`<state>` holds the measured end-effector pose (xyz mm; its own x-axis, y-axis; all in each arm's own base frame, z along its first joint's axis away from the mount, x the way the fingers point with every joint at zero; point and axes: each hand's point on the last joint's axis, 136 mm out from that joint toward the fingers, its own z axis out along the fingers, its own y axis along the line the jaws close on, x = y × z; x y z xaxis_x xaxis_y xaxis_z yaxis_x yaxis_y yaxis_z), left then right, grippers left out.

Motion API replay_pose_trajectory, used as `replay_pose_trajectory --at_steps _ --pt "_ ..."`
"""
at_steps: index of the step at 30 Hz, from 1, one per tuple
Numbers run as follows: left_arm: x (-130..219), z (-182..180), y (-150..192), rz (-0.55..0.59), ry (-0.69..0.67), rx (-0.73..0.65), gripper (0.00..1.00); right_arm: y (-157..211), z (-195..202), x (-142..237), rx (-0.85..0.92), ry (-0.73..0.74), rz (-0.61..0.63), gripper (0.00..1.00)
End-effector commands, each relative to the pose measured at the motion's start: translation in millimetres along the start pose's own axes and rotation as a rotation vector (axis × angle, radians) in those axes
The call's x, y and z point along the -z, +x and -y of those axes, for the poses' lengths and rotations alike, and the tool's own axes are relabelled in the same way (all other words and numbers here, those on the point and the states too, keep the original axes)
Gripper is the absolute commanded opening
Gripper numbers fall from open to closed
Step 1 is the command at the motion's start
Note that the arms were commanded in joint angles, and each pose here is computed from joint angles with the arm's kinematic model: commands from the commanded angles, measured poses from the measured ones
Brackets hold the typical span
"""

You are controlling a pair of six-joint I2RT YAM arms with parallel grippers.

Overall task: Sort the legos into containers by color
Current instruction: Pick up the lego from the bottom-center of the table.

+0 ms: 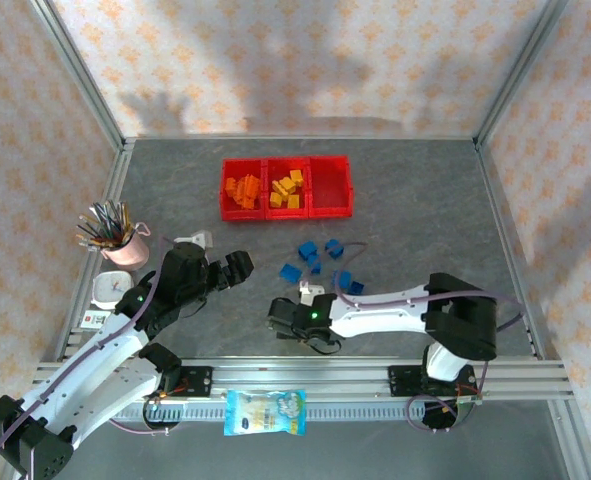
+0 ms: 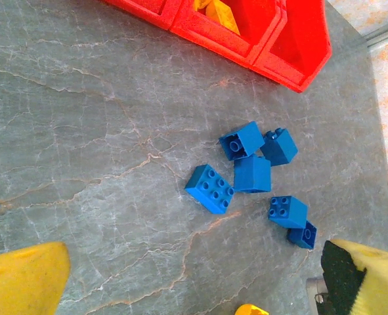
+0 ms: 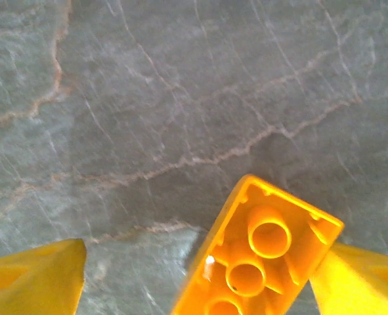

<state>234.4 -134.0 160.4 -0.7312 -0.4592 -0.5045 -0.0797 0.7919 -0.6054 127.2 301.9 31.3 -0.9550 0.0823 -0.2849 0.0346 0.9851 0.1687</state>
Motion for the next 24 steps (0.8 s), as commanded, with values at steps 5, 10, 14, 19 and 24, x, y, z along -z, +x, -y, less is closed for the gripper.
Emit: replay_pose_trajectory --at_steps 5,10,14,19,24 --pt "3 -6 0 0.012 -0.033 0.001 0.99 -15 4 -7 0.035 0.058 0.04 0.7" --pt "0 -6 0 0.008 -0.032 0.007 0.99 -10 13 -11 0.063 0.092 0.02 0.58" --pt "-2 -4 0 0.003 -0.03 0.007 0.99 -13 15 -14 0.075 0.104 0.022 0.47" --pt "-2 -4 -2 0.01 -0.031 0.013 0.99 -19 10 -11 0.084 0.087 0.036 0.34" --pt "1 -2 -5 0.023 -0.026 0.016 0.99 -41 0 4 0.092 0.05 0.079 0.29"
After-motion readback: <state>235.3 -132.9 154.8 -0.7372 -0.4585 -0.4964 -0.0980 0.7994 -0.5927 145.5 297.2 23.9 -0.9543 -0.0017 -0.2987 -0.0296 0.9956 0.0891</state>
